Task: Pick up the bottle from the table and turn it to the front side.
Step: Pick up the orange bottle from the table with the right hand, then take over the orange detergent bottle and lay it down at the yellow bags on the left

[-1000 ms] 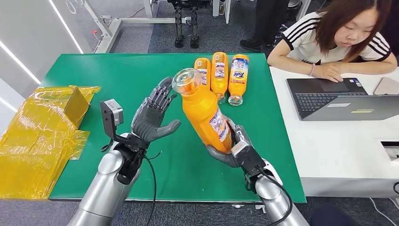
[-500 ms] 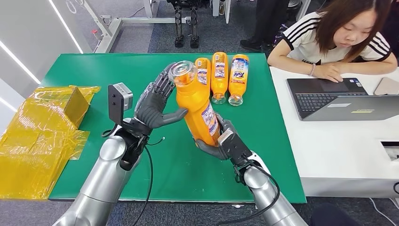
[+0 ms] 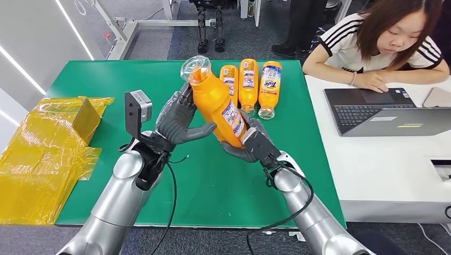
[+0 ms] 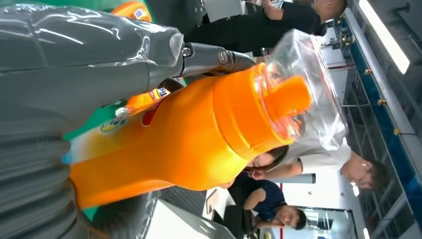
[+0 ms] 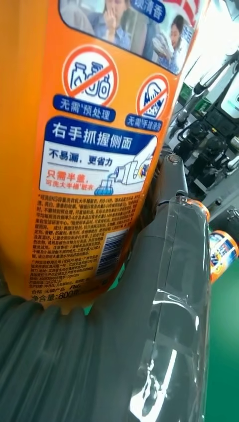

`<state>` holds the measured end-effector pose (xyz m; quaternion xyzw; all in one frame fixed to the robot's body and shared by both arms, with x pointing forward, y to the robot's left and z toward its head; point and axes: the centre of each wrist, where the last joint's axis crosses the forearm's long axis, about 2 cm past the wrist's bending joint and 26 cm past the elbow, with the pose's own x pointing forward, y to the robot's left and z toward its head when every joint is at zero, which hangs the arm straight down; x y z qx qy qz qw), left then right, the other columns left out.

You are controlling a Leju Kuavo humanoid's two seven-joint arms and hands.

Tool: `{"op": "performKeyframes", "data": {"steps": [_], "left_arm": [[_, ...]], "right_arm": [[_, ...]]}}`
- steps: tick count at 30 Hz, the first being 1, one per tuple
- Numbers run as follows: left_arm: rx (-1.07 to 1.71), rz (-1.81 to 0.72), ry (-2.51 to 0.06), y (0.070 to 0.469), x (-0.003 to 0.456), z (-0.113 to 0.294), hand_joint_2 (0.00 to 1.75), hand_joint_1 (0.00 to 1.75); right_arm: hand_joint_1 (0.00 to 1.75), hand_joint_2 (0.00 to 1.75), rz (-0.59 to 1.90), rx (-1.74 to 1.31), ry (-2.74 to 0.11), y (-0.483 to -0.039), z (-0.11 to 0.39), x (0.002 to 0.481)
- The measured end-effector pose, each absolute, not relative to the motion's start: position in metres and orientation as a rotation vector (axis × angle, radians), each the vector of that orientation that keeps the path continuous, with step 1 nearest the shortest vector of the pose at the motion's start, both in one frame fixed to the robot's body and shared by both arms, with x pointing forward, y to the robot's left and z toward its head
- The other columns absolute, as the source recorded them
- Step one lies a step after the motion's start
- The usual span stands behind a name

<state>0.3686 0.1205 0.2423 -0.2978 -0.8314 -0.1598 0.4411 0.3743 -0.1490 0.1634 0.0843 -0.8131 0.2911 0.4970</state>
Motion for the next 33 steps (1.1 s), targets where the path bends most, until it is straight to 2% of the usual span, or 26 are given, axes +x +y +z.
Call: {"op": "performKeyframes", "data": {"steps": [11, 18, 30, 31, 33], "left_arm": [[-0.755, -0.454, -2.060, 0.112, 0.372, 0.253, 1.75, 0.00], [-0.607, -0.464, -2.099, 0.109, 0.381, 0.257, 1.75, 0.00], [-0.431, -0.484, -2.053, 0.116, 0.399, 0.242, 1.75, 0.00], [-0.438, -0.481, -2.036, 0.117, 0.401, 0.239, 1.75, 0.17], [-0.466, -0.472, -2.002, 0.118, 0.402, 0.234, 1.75, 1.04]], "right_arm": [[1.75, 1.75, 0.722, 0.168, -1.969, -0.138, 0.176, 0.381], [1.75, 1.75, 0.762, 0.146, -1.979, -0.127, 0.178, 0.379], [1.75, 1.75, 0.822, 0.138, -1.971, -0.120, 0.176, 0.376], [1.75, 1.75, 0.824, 0.138, -1.968, -0.120, 0.176, 0.376], [1.75, 1.75, 0.827, 0.137, -1.962, -0.119, 0.175, 0.375]]}}
